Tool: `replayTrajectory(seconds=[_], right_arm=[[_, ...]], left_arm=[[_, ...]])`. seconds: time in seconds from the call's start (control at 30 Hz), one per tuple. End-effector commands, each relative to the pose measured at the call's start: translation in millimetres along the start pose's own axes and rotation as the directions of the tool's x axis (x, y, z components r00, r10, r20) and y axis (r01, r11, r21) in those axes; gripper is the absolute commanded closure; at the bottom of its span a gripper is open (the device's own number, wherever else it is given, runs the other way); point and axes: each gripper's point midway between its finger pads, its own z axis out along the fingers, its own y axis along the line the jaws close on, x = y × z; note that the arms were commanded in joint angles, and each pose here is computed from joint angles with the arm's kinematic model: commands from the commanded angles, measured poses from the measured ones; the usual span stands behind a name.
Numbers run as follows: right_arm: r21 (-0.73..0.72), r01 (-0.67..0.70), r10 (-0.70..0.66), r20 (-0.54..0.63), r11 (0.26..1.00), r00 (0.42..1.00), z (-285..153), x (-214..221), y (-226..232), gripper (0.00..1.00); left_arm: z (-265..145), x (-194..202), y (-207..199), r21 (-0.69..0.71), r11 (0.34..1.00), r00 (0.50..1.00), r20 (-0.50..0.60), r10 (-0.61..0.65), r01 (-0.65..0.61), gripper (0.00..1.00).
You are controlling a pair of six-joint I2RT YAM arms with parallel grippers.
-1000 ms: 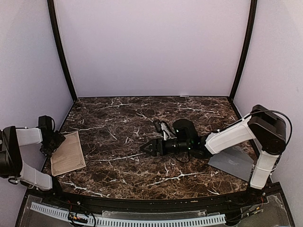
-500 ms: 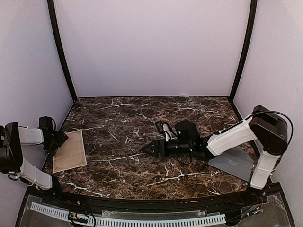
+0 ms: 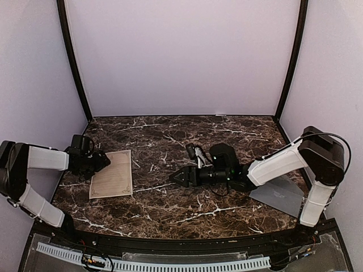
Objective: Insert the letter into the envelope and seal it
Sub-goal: Pick up the letter from the center of the board.
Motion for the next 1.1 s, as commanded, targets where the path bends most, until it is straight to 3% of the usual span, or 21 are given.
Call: replayTrajectory(seconds=[0.0,0.2,0.37,0.47,0.53,0.8,1.07], right_arm=[[-0.032,-0.02,0.021,0.049,0.999,0.999,6,-16,5,0.23],[-0.007,-0.061,0.062,0.052,0.998,0.997,9,-17,-1,0.22],[0.04,-0.11,0.108,0.043,0.993,0.993,18,-18,-12,0.22],[0.08,-0.125,0.125,0.015,0.989,0.992,29,-18,-19,0.22],[0.106,-0.136,0.136,0.009,0.985,0.991,33,-20,-24,0.23],[0.237,-0.181,0.194,-0.032,0.954,0.981,49,-28,-54,0.23],[0.23,-0.209,0.225,-0.044,0.951,0.973,71,-35,-60,0.26]], left_arm=[[8,87,-18,0.028,1.0,0.961,-0.277,0.009,-0.002,0.03],[-9,114,-80,0.127,0.99,0.946,-0.306,0.105,-0.069,0.04],[-39,77,-111,0.193,0.969,0.965,-0.18,0.189,-0.154,0.03],[-48,53,-105,0.153,0.958,0.961,-0.096,0.26,-0.244,0.01],[-45,44,-94,0.129,0.963,0.964,-0.092,0.251,-0.238,0.01],[-23,78,-89,0.23,0.955,0.937,-0.252,0.242,-0.185,0.03],[-17,94,-85,0.265,0.951,0.926,-0.293,0.24,-0.162,0.08]])
